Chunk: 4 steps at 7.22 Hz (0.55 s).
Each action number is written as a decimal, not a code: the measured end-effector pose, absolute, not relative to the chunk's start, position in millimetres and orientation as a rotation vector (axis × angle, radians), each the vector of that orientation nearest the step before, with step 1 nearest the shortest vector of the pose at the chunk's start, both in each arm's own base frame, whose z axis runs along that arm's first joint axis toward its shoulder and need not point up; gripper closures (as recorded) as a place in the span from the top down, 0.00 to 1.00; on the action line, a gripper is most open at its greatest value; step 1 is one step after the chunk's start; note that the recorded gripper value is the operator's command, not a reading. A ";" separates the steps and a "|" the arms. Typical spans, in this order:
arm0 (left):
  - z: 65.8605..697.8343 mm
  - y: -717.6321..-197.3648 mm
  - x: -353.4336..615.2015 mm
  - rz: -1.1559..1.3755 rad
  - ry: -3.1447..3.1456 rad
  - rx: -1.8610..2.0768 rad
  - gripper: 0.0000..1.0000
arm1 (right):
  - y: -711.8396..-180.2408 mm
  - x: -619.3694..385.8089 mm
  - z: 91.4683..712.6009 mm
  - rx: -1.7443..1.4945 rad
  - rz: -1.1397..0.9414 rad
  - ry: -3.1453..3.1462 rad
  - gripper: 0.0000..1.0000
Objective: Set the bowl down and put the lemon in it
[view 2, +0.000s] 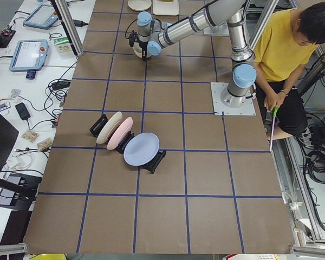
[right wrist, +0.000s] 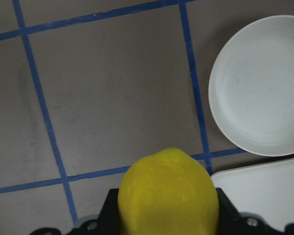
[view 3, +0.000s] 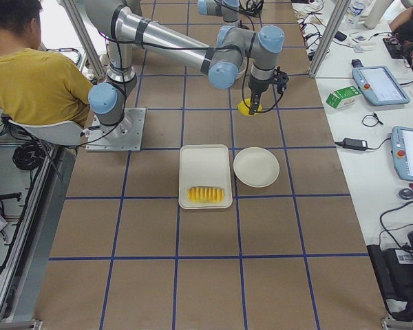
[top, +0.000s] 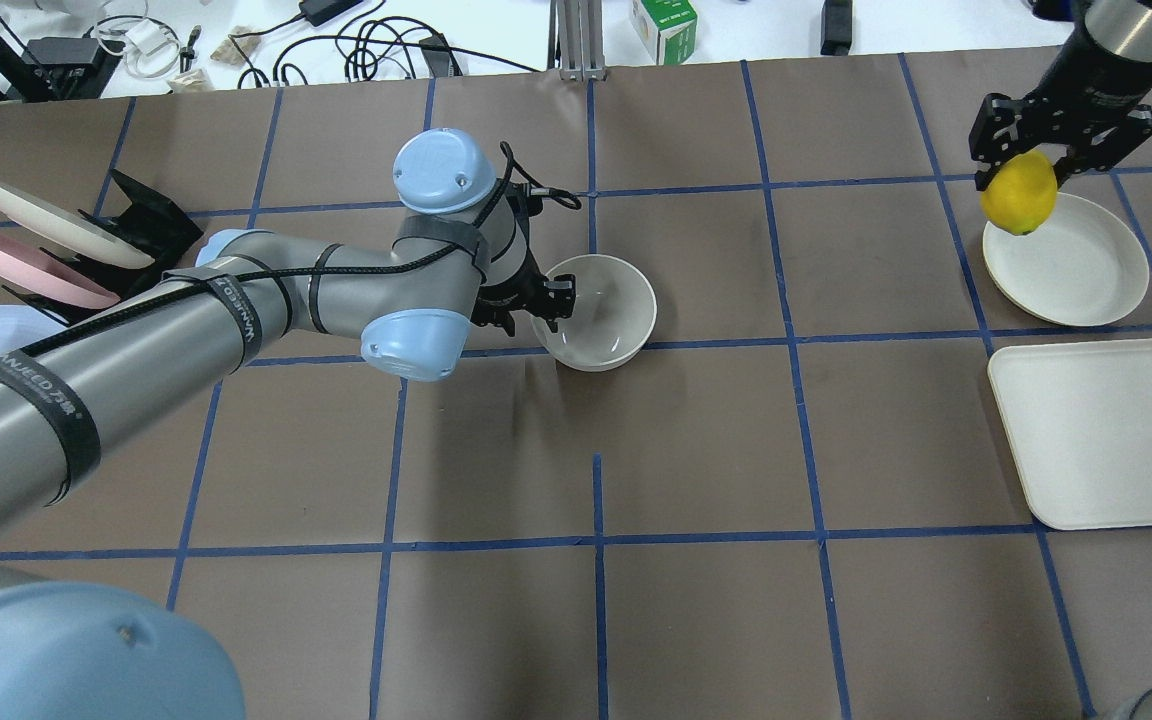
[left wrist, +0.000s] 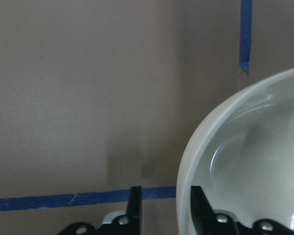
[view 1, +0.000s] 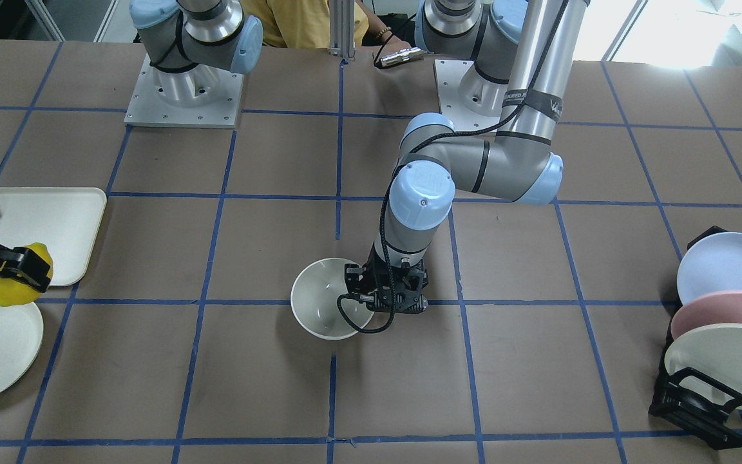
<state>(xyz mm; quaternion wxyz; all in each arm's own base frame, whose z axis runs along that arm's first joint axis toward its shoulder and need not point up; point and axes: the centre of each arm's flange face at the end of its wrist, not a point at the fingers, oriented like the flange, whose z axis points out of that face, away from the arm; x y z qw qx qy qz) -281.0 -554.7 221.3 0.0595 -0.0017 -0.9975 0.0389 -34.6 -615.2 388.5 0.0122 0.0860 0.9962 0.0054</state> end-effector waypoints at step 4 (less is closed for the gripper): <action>372.1 -572.4 -178.0 0.042 -3.048 -0.038 0.99 | -612.4 126.9 366.8 0.326 0.064 3.051 0.00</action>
